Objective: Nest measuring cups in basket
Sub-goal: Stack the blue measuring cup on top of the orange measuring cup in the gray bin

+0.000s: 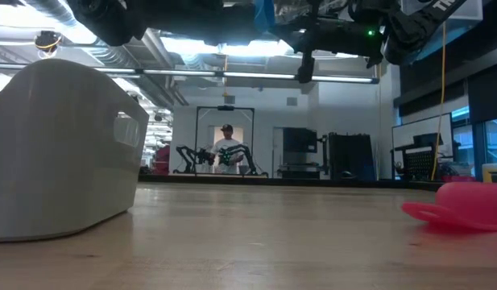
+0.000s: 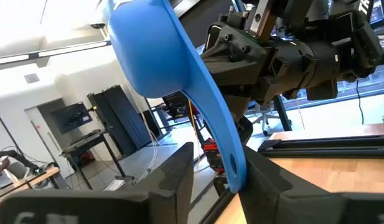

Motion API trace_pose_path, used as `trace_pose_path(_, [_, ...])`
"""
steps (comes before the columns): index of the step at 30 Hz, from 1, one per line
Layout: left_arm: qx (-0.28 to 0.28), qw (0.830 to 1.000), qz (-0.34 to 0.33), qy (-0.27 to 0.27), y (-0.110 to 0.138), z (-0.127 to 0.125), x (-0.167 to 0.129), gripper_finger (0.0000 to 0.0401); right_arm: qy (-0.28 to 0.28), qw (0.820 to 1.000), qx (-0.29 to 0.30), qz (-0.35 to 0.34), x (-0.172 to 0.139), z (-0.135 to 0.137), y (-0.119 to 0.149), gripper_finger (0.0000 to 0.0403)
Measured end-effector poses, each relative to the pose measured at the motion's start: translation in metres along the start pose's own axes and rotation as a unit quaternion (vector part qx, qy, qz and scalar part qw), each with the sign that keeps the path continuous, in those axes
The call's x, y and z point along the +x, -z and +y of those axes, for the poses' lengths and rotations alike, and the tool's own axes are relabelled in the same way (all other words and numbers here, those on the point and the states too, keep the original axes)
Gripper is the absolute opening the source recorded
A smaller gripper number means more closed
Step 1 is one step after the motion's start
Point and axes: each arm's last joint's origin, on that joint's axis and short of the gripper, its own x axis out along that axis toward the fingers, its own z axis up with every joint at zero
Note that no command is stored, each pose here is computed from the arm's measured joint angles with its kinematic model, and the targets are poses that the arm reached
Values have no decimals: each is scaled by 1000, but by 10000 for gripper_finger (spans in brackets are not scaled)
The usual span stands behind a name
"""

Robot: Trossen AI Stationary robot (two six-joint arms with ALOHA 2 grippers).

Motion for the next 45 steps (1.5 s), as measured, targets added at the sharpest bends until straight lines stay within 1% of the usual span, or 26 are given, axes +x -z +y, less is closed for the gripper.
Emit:
trace_pose_path(5, [0,1000,0,0,0,0,0,64,0,1000,0,0,0,0,0,11])
trace_pose_path(10, [0,1000,0,0,0,0,0,16,1,1000,0,-1,0,0,0,12])
trace_pose_path(12, [0,1000,1,-1,0,0,0,6,1,1000,0,-2,0,0,0,12])
trace_pose_path(30, [0,1000,0,-1,0,0,0,2,1,1000,1,-1,0,0,0,14])
trace_pose_path(41, [0,1000,0,0,0,0,0,1,3,1000,2,4,0,-1,1,58])
trace_pose_path(45, [0,1000,0,1,0,0,0,1,-6,1000,0,15,0,0,1,64])
